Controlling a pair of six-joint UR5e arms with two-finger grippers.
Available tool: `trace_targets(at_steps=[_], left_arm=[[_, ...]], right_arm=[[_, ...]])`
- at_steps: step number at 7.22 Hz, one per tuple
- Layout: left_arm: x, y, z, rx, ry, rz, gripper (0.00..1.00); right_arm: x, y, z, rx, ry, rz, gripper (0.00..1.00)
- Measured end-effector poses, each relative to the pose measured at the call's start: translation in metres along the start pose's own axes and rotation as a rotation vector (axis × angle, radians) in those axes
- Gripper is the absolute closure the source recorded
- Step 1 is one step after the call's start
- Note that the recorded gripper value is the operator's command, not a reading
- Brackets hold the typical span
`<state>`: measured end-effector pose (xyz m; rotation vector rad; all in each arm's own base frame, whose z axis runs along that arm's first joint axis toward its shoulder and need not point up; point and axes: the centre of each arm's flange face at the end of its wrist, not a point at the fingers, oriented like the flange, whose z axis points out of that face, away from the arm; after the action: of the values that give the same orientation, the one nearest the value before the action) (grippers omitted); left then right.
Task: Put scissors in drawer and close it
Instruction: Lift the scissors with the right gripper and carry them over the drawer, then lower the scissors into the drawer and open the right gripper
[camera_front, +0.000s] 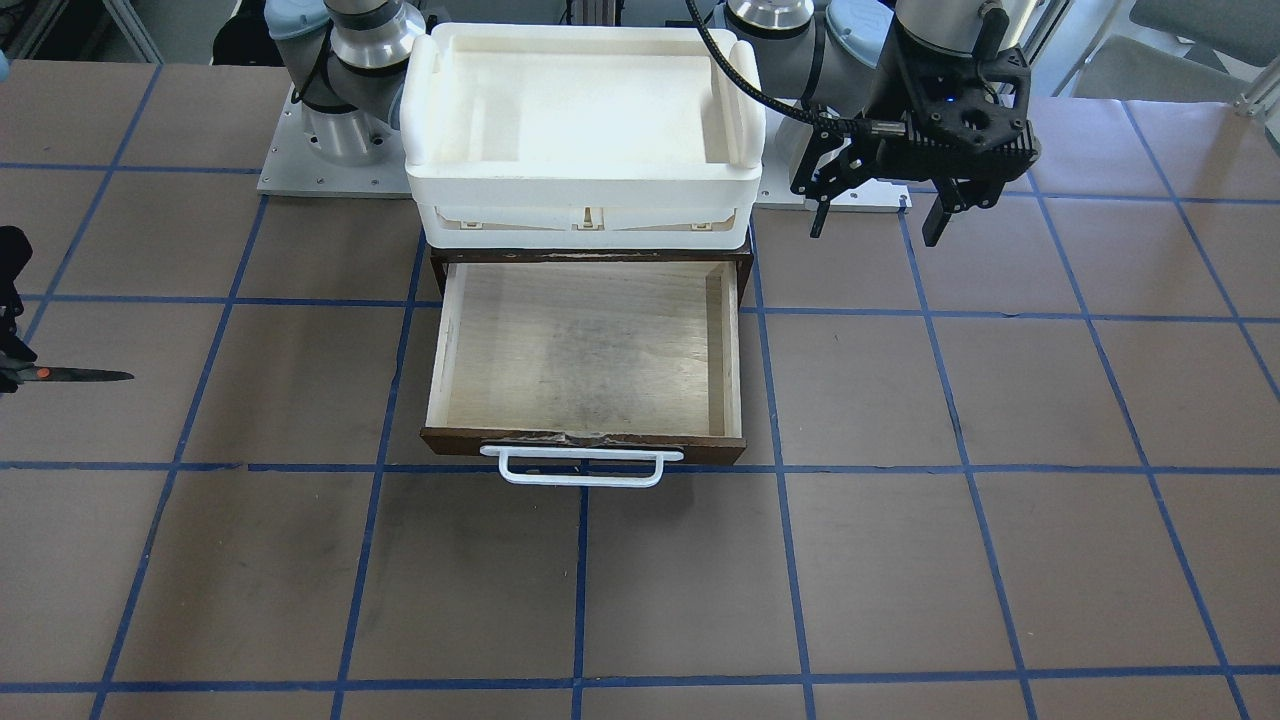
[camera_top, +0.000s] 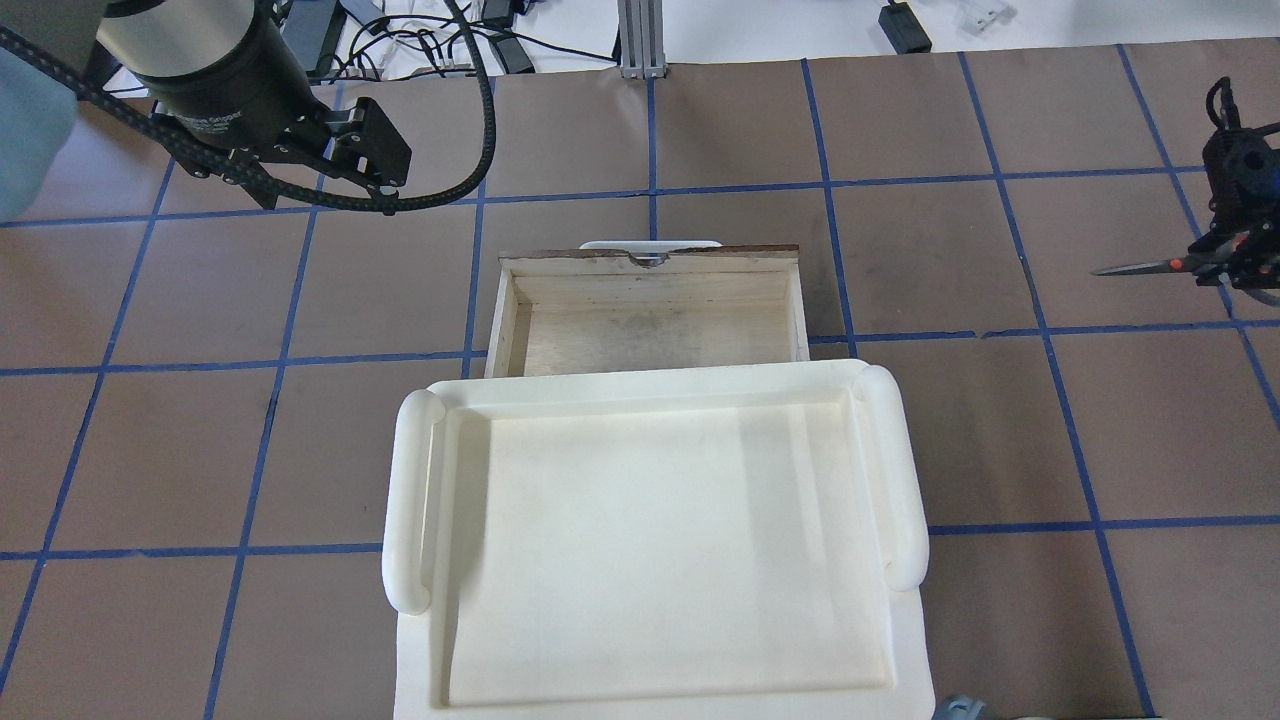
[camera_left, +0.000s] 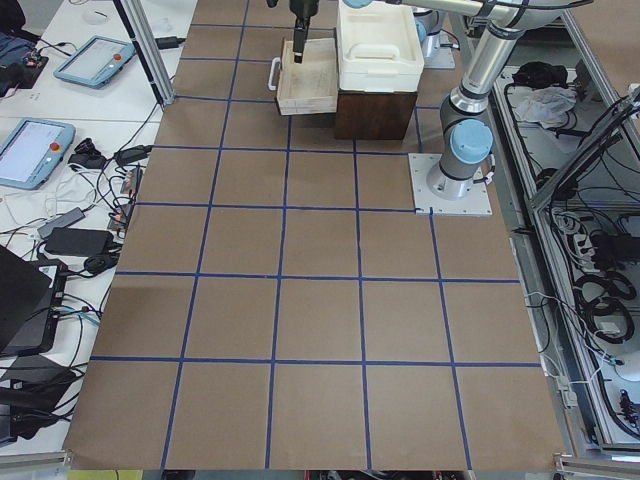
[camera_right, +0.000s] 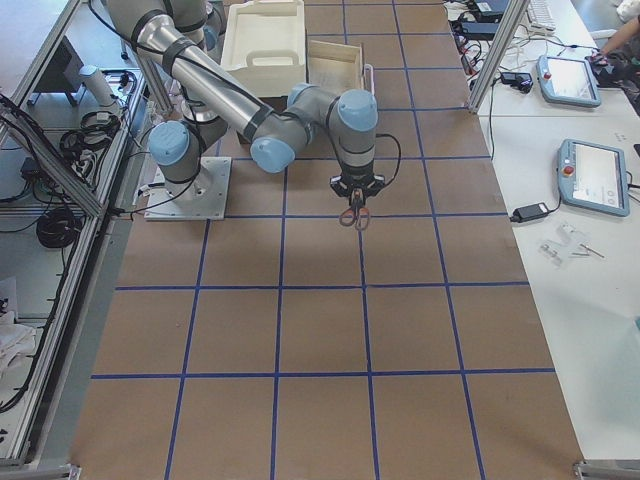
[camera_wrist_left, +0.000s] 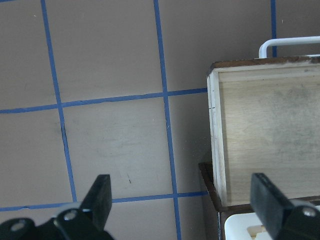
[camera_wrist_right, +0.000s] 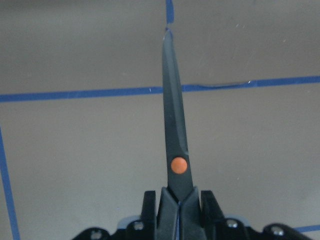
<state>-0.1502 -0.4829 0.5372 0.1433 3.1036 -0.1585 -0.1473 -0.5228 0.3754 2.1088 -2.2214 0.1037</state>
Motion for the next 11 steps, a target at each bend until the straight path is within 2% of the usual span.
trace_targets(at_steps=[3,5,8,11], left_arm=[[0.000,0.000,0.003,-0.007,-0.001,0.004,0.00],[0.001,-0.002,0.007,-0.013,0.010,0.002,0.00],[0.000,-0.003,0.007,-0.010,0.002,0.002,0.00],[-0.001,-0.001,0.005,-0.008,-0.004,-0.001,0.00]], right_arm=[[0.006,-0.143,-0.052,0.039,0.034,0.012,1.00],[-0.009,-0.227,-0.065,0.067,0.035,0.028,1.00],[-0.027,-0.320,-0.056,0.085,0.005,0.020,1.00],[-0.031,-0.417,-0.039,0.089,-0.019,0.054,1.00]])
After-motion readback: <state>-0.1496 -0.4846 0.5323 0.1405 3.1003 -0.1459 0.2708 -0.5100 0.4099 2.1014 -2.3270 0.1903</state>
